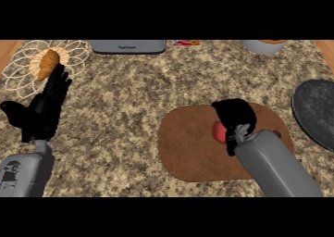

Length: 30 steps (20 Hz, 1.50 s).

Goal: Pick the bell pepper from the cutting board and place it in the pan

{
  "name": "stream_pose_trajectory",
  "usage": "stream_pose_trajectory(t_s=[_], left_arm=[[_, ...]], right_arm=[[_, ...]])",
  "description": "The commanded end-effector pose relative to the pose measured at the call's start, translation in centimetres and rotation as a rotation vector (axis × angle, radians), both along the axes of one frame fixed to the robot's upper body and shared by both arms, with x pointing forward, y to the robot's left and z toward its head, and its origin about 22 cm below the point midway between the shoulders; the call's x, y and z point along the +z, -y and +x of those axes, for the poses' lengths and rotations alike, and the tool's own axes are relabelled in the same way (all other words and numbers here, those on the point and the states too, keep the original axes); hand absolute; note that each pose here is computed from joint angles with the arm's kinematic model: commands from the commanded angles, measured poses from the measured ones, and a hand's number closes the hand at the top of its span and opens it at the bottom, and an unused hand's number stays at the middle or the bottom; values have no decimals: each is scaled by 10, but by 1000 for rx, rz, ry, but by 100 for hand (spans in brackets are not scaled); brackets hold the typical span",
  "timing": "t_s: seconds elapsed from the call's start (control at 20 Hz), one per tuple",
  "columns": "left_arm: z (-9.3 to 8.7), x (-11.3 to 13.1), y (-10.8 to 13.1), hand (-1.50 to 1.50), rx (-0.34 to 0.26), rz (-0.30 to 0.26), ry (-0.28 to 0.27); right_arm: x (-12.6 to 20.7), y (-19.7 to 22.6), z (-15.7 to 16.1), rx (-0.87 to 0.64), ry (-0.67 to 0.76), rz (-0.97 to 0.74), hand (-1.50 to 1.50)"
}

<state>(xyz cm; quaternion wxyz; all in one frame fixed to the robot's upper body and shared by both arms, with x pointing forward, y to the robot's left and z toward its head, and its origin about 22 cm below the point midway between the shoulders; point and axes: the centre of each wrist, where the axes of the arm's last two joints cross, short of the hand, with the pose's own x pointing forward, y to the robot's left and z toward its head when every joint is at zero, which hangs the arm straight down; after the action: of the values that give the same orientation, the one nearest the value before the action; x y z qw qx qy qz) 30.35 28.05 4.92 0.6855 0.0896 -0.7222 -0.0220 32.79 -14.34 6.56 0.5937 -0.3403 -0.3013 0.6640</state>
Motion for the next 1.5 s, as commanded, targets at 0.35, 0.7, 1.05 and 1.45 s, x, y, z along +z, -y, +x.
stream_pose_trajectory(t_s=[0.35,0.7,1.05,1.45], left_arm=[[-6,7,-3,0,-8,1,4],[-18,-16,-18,0,77,-12,-40],[-13,-1,-14,0,60,-5,-27],[-16,-4,-15,0,53,-2,-10]], right_arm=[[-21,-17,-8,136,6,33,150],[-51,17,-133,290,-73,307,150],[6,61,-191,273,306,358,150],[56,84,-229,180,663,524,150]])
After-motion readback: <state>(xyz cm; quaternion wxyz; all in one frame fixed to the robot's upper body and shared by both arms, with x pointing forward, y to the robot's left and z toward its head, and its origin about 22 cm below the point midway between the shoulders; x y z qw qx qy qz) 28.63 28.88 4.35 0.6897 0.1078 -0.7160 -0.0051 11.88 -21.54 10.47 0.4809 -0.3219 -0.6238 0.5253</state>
